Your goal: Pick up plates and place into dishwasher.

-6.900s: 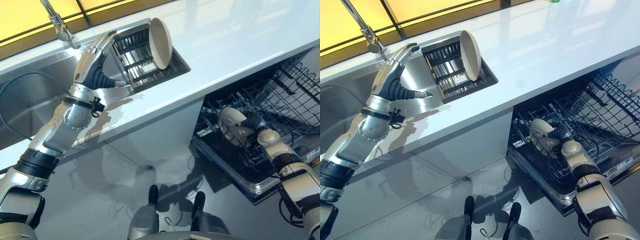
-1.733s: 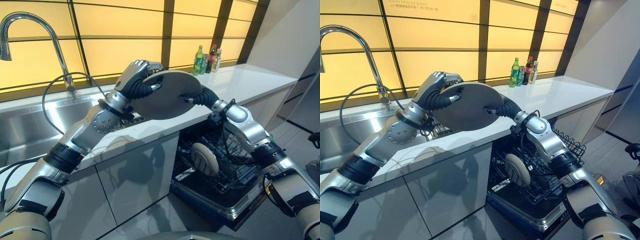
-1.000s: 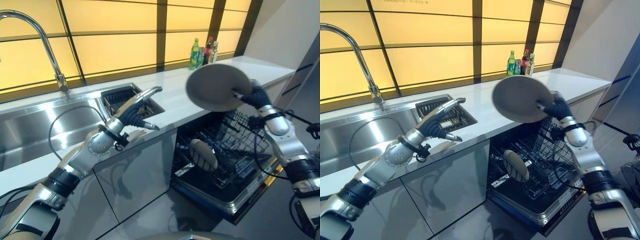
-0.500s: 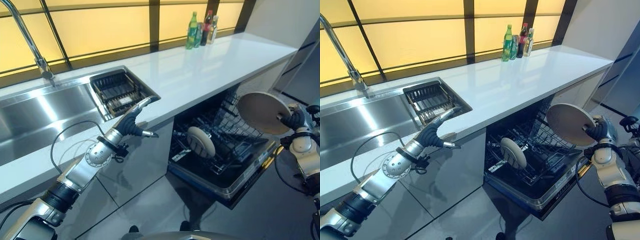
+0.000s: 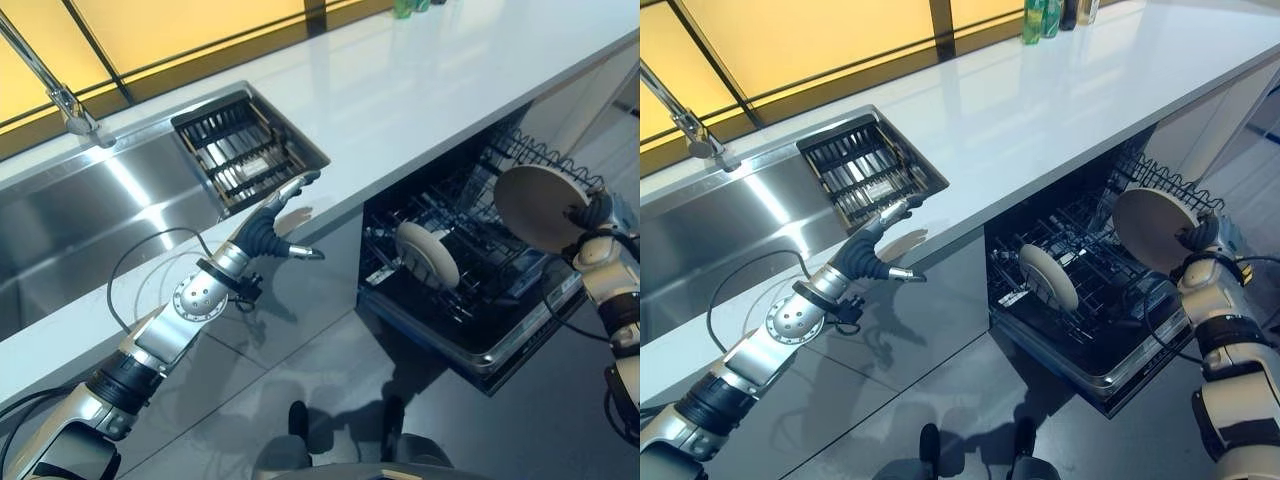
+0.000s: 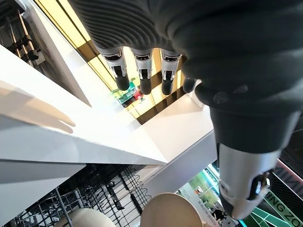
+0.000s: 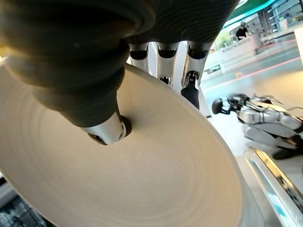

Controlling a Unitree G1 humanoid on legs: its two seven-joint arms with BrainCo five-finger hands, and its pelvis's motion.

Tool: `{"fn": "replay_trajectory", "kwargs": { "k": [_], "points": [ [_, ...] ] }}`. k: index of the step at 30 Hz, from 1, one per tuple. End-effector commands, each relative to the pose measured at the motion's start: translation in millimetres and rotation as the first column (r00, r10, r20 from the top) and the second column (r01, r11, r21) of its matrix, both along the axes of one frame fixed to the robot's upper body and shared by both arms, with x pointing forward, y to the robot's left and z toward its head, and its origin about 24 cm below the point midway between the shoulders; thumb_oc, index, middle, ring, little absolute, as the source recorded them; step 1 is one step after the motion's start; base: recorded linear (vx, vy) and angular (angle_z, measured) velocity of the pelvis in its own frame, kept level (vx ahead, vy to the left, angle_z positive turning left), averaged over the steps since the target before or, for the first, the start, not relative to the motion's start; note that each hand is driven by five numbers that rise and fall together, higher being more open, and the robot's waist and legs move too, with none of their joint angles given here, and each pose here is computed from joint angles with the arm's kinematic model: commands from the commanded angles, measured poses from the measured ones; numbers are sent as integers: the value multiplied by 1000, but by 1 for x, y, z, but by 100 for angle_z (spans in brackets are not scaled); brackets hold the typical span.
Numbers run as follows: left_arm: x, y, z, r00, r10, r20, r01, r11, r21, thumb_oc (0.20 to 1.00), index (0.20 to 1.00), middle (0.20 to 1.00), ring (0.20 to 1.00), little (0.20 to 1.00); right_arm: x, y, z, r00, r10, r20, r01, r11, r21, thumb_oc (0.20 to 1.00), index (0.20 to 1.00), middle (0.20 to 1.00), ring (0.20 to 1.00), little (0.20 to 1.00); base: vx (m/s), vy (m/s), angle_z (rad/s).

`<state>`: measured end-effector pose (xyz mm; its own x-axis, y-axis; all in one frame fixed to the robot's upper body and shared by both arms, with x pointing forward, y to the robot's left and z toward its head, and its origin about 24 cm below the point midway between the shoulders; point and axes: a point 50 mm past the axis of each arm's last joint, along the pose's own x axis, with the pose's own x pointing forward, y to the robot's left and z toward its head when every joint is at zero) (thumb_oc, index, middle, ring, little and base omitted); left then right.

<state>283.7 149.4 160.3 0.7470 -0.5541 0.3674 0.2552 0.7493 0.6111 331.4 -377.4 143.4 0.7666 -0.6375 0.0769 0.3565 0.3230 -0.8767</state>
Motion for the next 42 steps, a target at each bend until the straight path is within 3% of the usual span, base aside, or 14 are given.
{"fn": "replay_trajectory", "kwargs": {
  "k": [1, 11, 18, 19, 20, 26, 31, 42],
  "points": [
    [0, -12, 50, 981, -68, 180, 78, 996, -49, 1000, 1000, 1000, 1000, 1000, 24, 11, 66, 992, 47, 120, -37, 996, -86, 200, 200, 200, 200, 200, -38, -25, 4],
    [0, -10, 60, 974, -57, 220, 74, 995, -72, 1000, 1000, 1000, 1000, 1000, 36, 24, 45, 994, 105, -18, -105, 994, 2, 200, 200, 200, 200, 200, -42, 3, 8],
    [0, -10, 66, 970, -64, 236, 84, 994, -72, 1000, 1000, 1000, 1000, 1000, 43, 38, 37, 982, 186, -19, -181, 974, 139, 200, 200, 200, 200, 200, -39, 5, 1],
    [0, -10, 67, 968, -67, 241, 87, 993, -75, 1000, 1000, 1000, 1000, 1000, 43, 37, 39, 985, 172, 15, -172, 972, 160, 821, 821, 821, 821, 821, -33, 14, 0],
    [-1, -10, 68, 968, -70, 243, 91, 993, -78, 1000, 1000, 1000, 1000, 1000, 43, 37, 40, 985, 158, 64, -168, 968, 186, 1000, 1000, 1000, 1000, 1000, -31, 26, 0],
    [-5, -9, 60, 971, -73, 227, 98, 990, -100, 1000, 1000, 1000, 1000, 1000, 33, 26, 49, 957, -13, 290, -36, 986, 162, 1000, 1000, 1000, 1000, 1000, -12, 60, 0],
    [-9, -17, 47, 975, -80, 209, 107, 987, -121, 1000, 1000, 1000, 1000, 1000, 17, 16, 43, 872, -171, 459, 86, 976, 200, 1000, 1000, 1000, 1000, 1000, 30, 100, 1],
    [-13, -33, 19, 990, -91, 112, 111, 975, -192, 1000, 1000, 1000, 1000, 1000, -17, 2, -6, 782, -357, 511, 294, 934, 202, 1000, 1000, 1000, 1000, 1000, 60, 98, -4]
  ]
}}
